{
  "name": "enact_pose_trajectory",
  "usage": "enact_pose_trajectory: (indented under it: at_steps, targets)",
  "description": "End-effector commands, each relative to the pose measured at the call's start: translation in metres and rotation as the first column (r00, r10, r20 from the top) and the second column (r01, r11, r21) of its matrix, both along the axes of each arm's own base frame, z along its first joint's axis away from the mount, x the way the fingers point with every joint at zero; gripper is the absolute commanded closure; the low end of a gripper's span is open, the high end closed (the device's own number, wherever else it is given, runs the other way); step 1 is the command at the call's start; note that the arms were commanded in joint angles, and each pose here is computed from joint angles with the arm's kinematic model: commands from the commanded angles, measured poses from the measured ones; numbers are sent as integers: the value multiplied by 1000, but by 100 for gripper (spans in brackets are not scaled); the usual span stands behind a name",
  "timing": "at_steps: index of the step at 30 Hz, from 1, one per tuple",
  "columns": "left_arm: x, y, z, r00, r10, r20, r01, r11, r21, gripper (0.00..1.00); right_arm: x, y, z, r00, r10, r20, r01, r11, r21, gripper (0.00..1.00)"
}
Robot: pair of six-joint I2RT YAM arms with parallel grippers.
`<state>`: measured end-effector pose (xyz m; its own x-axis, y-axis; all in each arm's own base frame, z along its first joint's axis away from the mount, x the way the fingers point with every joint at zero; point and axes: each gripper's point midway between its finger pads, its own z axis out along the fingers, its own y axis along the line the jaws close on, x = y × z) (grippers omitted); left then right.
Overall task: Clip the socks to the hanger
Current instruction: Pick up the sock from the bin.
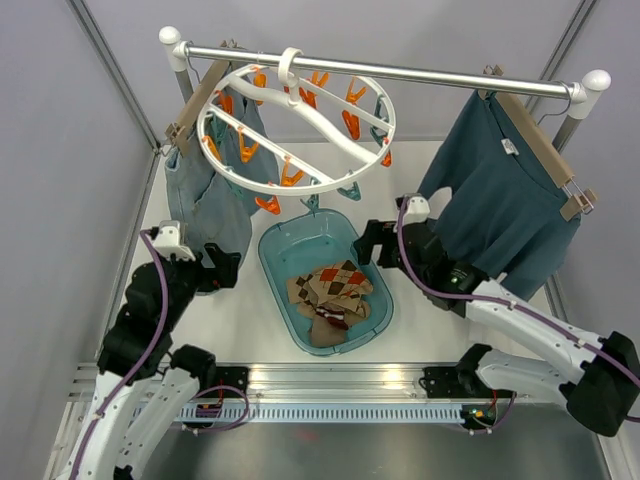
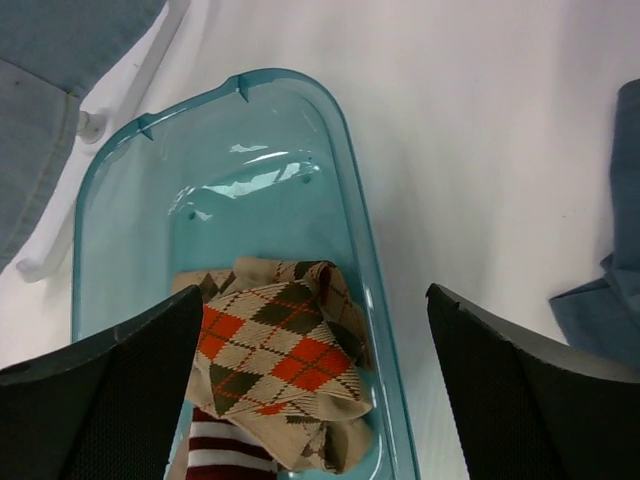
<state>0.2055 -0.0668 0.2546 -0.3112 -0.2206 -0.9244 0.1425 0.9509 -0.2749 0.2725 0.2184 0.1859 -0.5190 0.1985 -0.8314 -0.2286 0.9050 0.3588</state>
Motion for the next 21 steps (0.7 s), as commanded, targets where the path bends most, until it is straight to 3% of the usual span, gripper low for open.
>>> enact_pose_trajectory:
  at_steps: [1, 4, 8, 14, 21]
  targets:
    - [1, -5, 1, 1000, -23, 5, 23, 1000, -19, 0, 3, 3, 17, 998, -15, 56, 19, 998, -66, 2]
    - [1, -6, 1, 1000, -26, 4, 26, 999, -19, 0, -11, 15, 8, 998, -1, 66, 13, 984, -179, 2]
    - [1, -6, 0, 1000, -29, 2, 29, 999, -19, 0, -30, 34, -17, 997, 46, 67, -24, 953, -301, 15]
    - [2, -7, -2, 1000, -30, -7, 30, 999, -17, 0, -53, 63, -46, 988, 151, 41, -126, 923, -363, 30]
    - [2, -8, -3, 999, -37, -12, 36, 999, -15, 0, -61, 80, -64, 981, 195, 19, -173, 907, -385, 34]
